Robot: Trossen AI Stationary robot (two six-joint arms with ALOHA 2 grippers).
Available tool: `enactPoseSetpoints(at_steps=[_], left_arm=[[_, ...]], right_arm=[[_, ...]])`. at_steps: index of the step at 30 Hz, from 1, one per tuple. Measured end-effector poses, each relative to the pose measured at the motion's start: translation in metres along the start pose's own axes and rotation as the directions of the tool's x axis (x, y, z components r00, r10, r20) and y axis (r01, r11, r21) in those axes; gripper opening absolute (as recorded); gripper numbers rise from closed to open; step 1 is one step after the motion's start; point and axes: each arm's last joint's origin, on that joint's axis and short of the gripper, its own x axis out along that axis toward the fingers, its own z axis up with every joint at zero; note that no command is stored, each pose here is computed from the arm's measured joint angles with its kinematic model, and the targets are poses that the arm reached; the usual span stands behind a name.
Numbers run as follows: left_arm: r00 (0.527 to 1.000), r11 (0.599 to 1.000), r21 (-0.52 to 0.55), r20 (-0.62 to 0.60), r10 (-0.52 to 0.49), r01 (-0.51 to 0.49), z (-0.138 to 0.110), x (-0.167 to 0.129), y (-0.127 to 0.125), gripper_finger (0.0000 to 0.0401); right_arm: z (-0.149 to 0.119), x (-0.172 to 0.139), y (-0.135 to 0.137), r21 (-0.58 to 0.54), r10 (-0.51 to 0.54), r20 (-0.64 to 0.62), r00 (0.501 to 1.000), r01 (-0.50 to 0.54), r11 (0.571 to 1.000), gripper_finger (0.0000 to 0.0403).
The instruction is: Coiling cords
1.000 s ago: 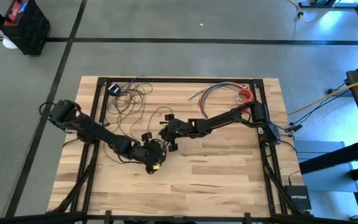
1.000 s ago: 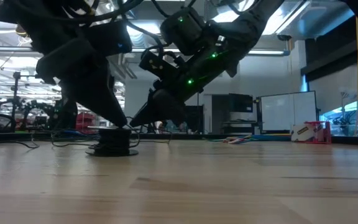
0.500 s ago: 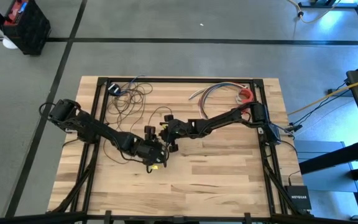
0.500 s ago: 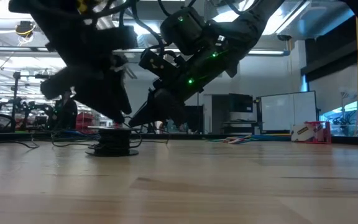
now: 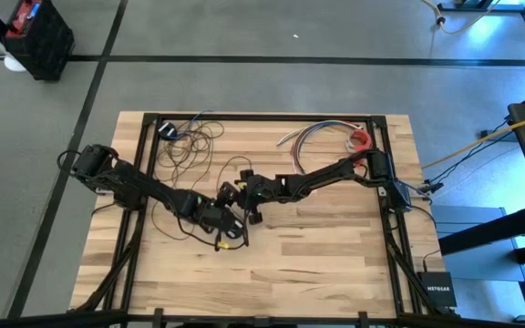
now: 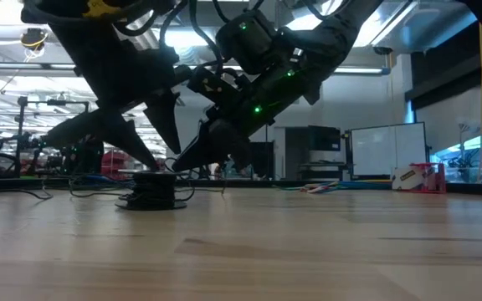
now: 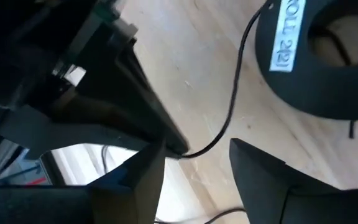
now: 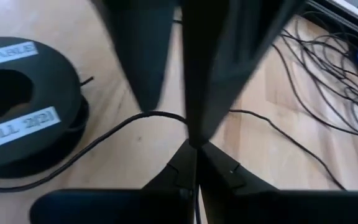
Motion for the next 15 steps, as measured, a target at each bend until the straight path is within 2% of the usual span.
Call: enactPoseSetpoints(at_steps=[9,15], left_arm=[[0.999,0.999,0.022,0.014,-0.034,0.034,-0.0011,0.0012,0.0013,0.01],[0.999,0.999,0.019,0.021,-0.034,0.033,0.0003,-0.0005,-0.0007,0.0078]], right_arm=[[0.0003,0.0005,0.0007,0.009,0.021,0.02,1.0,-0.022,1.0,0.0014],[0.0004,0.0007,-0.0057,0.006,0.016,0.05,0.999,-0.016,1.0,0.0014]])
